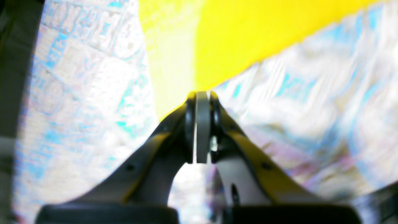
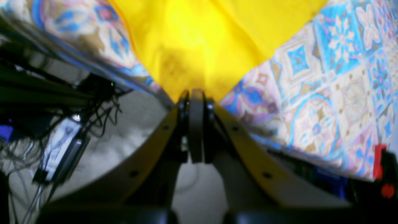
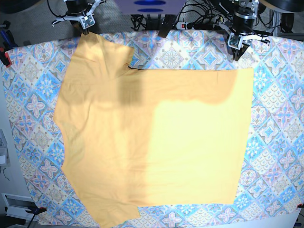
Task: Fold the T-shirt properly
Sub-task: 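Lower both grippers toward the shoulder corners of the yellow T-shirt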
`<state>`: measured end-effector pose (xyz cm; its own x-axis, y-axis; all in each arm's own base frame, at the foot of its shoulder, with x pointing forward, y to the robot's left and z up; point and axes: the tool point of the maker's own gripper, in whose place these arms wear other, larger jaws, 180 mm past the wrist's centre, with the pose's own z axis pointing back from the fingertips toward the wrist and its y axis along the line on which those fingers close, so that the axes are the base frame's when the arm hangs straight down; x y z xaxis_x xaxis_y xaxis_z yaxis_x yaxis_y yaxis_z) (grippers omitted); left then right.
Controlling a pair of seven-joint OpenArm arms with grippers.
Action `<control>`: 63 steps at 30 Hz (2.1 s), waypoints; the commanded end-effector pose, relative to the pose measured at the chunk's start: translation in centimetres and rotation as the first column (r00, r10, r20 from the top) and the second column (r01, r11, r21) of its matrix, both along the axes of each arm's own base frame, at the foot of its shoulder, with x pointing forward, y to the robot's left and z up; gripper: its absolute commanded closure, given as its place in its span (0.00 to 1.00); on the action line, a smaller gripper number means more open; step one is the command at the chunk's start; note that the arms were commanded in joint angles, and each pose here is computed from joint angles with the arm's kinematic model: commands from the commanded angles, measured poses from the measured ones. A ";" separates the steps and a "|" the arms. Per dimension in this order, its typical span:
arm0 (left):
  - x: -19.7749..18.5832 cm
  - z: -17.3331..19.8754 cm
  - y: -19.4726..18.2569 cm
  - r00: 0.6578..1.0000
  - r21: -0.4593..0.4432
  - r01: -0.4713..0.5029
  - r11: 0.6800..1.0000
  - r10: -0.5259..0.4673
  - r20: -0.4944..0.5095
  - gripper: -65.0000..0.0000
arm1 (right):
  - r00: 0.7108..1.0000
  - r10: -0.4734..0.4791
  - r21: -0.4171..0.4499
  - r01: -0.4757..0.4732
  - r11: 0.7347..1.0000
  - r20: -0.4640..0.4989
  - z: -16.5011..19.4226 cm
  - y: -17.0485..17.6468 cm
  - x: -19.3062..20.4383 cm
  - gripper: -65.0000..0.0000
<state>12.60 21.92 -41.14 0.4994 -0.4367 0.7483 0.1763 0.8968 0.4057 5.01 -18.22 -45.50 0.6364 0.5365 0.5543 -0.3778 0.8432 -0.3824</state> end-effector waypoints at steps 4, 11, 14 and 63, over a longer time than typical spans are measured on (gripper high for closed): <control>0.2 0.8 0.9 0.988 -0.167 -0.143 0.976 0.151 0.037 1.00 | 1.000 -0.006 -0.015 0.006 1.000 0.030 0.8 -0.2 1.5 1.00; 0.1 0.5 0.8 0.919 -0.504 -0.349 0.790 0.394 -0.018 0.93 | 0.999 -0.016 -0.024 0.016 1.000 0.036 0.9 -0.4 2.4 1.00; 0.7 0.6 1.3 0.898 -0.575 -0.378 0.726 0.438 -0.037 0.88 | 0.999 -0.022 -0.029 0.023 0.999 0.030 0.8 -0.5 2.6 1.00; 3.3 -5.4 5.1 0.629 -0.781 -0.624 -0.016 0.582 -0.515 0.62 | 0.998 -0.022 -0.030 0.023 0.999 0.060 1.4 -0.4 3.7 1.00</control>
